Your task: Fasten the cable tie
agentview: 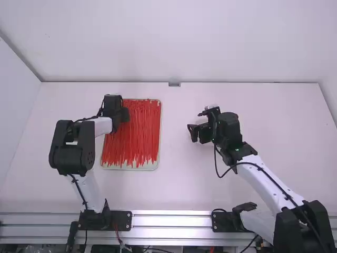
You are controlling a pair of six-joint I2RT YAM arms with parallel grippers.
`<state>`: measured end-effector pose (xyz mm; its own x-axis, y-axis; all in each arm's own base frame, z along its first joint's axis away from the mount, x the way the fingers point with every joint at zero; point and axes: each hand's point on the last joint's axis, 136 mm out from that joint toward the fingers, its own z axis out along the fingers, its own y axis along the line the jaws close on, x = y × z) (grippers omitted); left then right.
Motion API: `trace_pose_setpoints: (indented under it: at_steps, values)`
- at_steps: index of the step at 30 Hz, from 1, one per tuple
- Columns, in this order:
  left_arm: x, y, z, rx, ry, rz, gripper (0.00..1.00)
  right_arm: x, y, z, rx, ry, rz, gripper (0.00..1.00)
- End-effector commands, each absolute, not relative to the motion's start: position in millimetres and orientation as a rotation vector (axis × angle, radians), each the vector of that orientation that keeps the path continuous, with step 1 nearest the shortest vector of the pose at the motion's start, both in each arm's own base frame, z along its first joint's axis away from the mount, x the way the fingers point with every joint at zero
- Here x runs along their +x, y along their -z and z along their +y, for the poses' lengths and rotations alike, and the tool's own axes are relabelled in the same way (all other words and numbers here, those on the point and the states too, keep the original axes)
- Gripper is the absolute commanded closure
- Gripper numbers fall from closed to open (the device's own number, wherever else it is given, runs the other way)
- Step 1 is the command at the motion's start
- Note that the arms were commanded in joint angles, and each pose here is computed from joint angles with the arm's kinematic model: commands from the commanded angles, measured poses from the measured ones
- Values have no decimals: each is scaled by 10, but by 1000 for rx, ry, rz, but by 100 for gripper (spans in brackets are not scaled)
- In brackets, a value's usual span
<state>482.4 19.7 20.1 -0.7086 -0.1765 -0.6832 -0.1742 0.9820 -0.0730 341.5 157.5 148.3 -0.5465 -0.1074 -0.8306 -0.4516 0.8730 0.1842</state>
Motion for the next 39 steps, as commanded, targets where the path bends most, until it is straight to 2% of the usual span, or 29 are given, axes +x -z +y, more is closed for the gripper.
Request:
trace_pose_setpoints:
  at_steps: [1, 6, 15, 30, 39]
  values:
    - [4820, -160, 146, -230, 24, 2399, 64, 3478, -1610, 1617, -408, -486, 2094, 2]
    - [4842, -222, 167, -215, 23, 2440, 70, 3479, -1611, 1616, -407, -486, 2094, 2]
    - [4908, -190, 154, -214, 32, 2458, 67, 3467, -1609, 1638, -415, -490, 2094, 2]
    - [4902, -13, 156, -220, 31, 2482, 73, 3465, -1603, 1634, -414, -489, 2097, 2]
    - [4888, 60, 154, -230, 33, 2495, 80, 3464, -1603, 1636, -414, -489, 2097, 2]
